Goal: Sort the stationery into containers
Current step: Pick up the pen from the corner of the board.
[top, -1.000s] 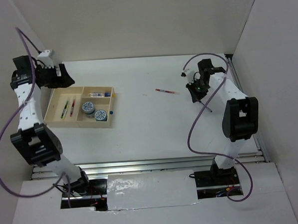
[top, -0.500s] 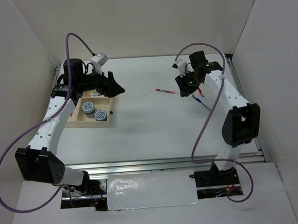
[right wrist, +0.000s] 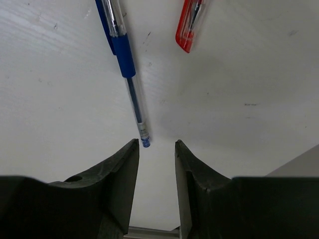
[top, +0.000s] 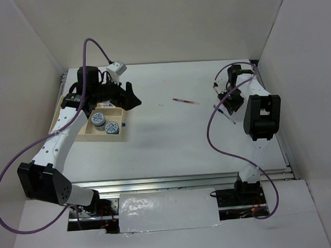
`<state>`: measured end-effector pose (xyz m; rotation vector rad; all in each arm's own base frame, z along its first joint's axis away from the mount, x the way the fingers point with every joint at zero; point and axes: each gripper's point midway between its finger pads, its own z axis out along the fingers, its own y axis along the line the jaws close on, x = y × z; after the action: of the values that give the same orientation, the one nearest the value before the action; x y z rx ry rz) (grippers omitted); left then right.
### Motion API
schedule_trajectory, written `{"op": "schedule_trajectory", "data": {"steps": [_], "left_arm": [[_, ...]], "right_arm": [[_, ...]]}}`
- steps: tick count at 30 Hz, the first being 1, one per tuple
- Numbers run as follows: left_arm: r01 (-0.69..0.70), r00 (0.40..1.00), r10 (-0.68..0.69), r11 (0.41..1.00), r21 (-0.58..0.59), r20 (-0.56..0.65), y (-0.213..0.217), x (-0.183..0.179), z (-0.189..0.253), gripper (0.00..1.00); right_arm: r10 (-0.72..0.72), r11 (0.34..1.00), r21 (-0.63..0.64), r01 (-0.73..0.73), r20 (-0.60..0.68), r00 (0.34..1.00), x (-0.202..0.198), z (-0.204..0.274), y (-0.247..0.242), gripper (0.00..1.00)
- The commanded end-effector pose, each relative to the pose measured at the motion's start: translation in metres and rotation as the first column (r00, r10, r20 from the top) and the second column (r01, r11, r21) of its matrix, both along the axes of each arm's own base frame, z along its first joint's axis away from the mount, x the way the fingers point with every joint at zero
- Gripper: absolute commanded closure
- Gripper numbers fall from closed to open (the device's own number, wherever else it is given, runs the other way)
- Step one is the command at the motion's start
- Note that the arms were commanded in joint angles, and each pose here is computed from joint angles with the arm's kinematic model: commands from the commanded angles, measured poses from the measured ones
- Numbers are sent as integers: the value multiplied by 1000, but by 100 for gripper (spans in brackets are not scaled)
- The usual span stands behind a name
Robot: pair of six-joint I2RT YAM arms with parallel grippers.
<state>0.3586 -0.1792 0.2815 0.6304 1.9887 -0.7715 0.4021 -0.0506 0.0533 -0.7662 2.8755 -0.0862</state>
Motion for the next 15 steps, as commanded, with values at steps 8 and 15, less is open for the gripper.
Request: {"op": "schedule_trajectory", "data": {"steps": [8, 15], "left_arm": [[1, 999, -3, 999, 45, 53, 4, 8, 3, 1], [5, 999, -6, 999, 51, 38, 4, 9, -4, 1]], "right_arm": [[50, 998, -43, -53, -52, 997, 7, -22, -2, 60], [68, 997, -28, -70, -86, 994, 0, -33, 6, 61]]}}
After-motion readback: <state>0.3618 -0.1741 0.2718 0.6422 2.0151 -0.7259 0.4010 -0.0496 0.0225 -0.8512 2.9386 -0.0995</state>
